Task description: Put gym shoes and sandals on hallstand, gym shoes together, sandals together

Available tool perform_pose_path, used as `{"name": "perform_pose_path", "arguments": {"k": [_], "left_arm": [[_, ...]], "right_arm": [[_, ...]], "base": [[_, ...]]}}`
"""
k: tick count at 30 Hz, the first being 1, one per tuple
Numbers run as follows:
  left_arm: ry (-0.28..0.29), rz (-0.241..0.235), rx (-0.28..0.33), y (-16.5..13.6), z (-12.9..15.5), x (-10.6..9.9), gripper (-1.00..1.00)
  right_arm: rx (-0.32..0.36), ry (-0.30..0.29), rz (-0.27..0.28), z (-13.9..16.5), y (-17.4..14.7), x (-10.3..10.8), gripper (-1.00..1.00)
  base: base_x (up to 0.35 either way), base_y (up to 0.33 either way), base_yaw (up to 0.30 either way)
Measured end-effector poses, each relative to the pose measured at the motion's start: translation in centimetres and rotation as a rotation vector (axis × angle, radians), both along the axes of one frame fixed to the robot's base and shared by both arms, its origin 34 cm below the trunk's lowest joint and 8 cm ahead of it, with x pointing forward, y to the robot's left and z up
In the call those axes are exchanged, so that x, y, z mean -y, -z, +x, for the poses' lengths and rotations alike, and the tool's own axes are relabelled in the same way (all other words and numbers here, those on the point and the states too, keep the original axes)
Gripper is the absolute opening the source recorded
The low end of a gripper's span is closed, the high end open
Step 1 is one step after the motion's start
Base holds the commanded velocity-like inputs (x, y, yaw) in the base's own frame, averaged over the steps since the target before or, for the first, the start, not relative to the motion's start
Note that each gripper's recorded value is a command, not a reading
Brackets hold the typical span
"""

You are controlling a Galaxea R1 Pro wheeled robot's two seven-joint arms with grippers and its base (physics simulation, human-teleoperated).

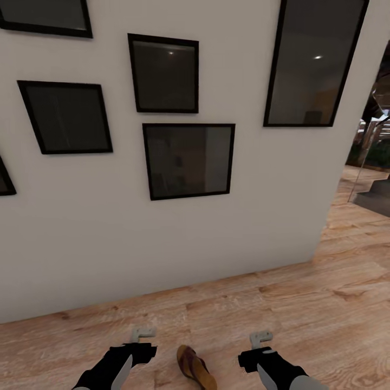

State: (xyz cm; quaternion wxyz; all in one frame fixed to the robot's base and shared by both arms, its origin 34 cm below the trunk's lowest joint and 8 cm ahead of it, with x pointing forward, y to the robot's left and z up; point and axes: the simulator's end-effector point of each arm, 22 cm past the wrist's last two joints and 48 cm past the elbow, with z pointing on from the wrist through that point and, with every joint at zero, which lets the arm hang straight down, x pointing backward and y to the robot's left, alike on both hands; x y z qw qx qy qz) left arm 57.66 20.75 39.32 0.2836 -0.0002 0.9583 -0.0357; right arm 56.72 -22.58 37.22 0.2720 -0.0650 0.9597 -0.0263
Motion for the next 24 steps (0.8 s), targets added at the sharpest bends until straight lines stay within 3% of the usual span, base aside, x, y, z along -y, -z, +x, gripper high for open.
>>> {"name": "perform_pose_path", "arguments": {"k": [8,24], "left_arm": [[-0.001,0.001,0.000,0.00,0.01,-0.03,1.00],[0.000,0.000,0.000,0.00,-0.01,0.09,1.00]], "right_arm": [[-0.006,-0.035,-0.023,-0.30,0.21,-0.11,1.00],[-0.006,-0.038,-0.026,-0.33,0.24,-0.10,1.00]], "base": [[0.136,-0.285,0.000],[-0.186,-0.281,0.000]]}}
